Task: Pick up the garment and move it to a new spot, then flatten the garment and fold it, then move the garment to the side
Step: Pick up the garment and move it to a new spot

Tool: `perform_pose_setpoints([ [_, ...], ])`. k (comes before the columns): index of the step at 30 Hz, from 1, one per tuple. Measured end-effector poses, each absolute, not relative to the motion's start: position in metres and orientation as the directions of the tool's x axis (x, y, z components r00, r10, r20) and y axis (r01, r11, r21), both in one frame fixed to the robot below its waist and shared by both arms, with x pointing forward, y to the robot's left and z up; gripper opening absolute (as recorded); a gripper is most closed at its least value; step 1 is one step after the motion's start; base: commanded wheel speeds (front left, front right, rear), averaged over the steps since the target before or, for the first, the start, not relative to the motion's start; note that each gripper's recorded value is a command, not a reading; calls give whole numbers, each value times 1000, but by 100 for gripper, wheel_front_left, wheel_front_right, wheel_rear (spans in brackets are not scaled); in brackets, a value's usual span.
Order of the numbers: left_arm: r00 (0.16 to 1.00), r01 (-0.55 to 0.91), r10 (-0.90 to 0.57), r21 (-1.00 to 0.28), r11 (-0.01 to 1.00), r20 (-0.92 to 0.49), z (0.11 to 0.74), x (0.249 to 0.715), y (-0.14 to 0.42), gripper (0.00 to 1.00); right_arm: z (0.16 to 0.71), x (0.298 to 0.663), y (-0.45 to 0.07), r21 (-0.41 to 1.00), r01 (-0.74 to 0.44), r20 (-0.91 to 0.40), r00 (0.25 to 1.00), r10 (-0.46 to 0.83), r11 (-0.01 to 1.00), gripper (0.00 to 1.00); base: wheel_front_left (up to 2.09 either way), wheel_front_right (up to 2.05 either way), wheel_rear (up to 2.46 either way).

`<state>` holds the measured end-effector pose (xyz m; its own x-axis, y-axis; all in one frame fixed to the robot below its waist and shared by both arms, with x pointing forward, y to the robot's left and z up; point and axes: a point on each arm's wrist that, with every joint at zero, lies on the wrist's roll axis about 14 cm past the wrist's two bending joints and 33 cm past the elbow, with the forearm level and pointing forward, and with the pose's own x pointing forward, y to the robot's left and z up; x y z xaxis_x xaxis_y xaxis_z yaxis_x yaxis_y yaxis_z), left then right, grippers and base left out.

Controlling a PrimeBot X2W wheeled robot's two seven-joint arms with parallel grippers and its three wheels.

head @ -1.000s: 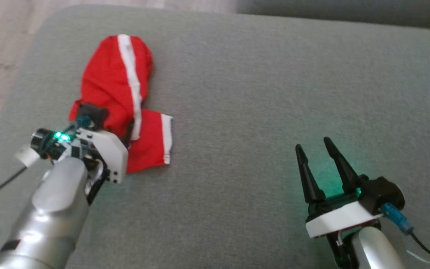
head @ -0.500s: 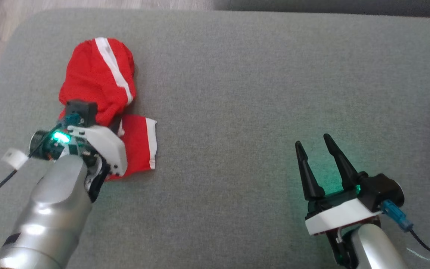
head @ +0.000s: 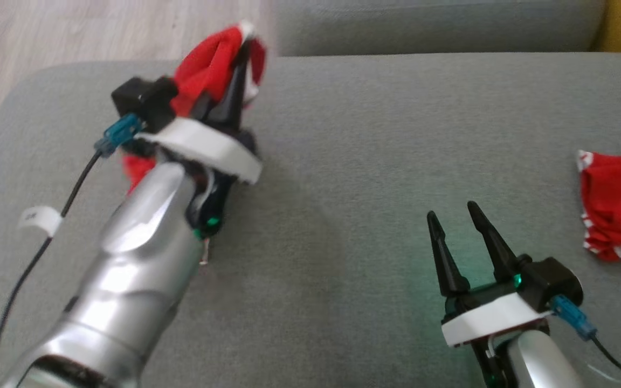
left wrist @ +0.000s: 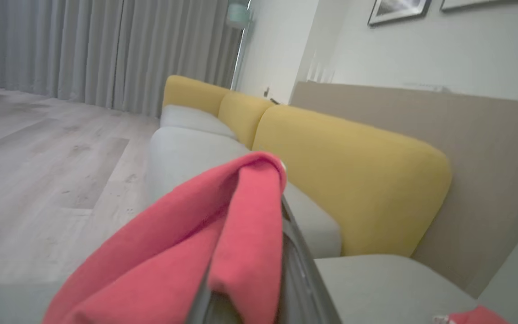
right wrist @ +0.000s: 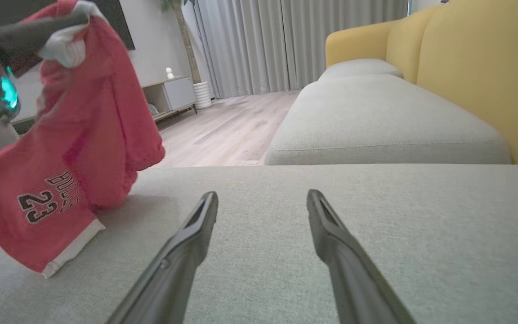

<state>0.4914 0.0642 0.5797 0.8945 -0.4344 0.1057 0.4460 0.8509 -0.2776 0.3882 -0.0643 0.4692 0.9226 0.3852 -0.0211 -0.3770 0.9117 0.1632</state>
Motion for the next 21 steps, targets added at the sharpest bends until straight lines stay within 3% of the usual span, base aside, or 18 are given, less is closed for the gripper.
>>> perform_pose_setpoints([
  [9, 791, 575, -446, -257, 777, 420, 698, 487, 6, 0, 473, 374, -90, 170, -305, -16, 950, 312, 937, 100, 0, 0, 0],
  [13, 753, 607, -405, -309, 733, 519, 732, 477, -1, 0, 471, 372, -97, 175, -283, -22, 957, 291, 943, 100, 0, 0, 0],
  [16, 768, 616, -443, -345, 708, 462, 702, 469, -19, 0, 470, 372, -101, 182, -269, -26, 960, 278, 946, 100, 0, 0, 0],
  [19, 809, 588, -513, -381, 714, 287, 624, 455, -35, 0, 468, 373, -104, 190, -258, -31, 963, 269, 947, 100, 0, 0, 0],
  [21, 793, 602, -586, -359, 713, 166, 572, 435, -47, 36, 468, 375, -105, 191, -254, -31, 964, 264, 948, 100, 0, 0, 0],
])
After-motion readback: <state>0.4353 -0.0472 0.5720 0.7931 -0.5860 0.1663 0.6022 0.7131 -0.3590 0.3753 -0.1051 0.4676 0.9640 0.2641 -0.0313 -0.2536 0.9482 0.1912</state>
